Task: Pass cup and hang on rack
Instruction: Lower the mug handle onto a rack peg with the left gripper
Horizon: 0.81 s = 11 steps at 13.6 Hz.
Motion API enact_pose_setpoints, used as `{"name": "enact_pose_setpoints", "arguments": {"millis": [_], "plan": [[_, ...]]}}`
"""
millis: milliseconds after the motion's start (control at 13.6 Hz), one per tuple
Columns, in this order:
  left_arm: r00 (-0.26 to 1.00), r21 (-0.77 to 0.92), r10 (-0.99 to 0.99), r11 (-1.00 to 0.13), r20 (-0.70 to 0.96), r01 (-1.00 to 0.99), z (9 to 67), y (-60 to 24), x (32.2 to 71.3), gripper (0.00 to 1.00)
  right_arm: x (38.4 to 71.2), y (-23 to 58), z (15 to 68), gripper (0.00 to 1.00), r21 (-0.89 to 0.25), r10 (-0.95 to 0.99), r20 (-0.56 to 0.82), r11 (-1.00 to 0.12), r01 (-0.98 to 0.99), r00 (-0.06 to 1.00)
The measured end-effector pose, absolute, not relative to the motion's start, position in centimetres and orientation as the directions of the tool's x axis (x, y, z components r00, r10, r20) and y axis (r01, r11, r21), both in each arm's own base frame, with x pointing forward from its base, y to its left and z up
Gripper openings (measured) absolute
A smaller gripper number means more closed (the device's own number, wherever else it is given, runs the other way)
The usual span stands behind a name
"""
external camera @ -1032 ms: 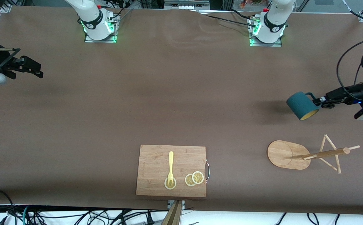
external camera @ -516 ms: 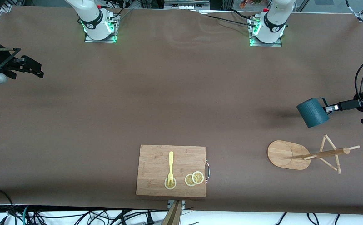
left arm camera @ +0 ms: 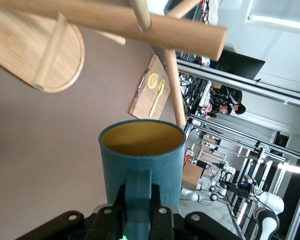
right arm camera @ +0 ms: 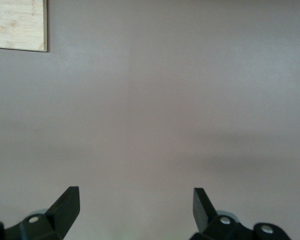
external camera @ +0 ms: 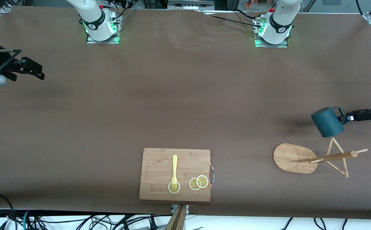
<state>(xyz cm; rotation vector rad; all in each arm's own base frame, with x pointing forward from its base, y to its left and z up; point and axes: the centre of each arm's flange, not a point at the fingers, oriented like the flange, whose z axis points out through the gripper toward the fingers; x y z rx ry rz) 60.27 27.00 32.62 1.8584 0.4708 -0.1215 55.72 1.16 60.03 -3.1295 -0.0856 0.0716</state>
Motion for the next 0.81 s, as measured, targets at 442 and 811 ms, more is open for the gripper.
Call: {"name": "enact_pose_setpoints", "arguments": {"millis": [442,811], "plan": [[0.923,0.894,0.205,-0.249,-0.327,0.372,32.2,26.3,61.0,0.21,55.7,1.2,60.0,1.0,-0.011,0.055,-0.05,-0.998,0.055,0.997],[0.925,0.902,0.078,-0.207,-0.371,0.38,32.7,25.0,59.8,0.21,55.7,1.2,60.0,1.0,-0.012,0.056,-0.051,-0.998,0.055,0.997]]}}
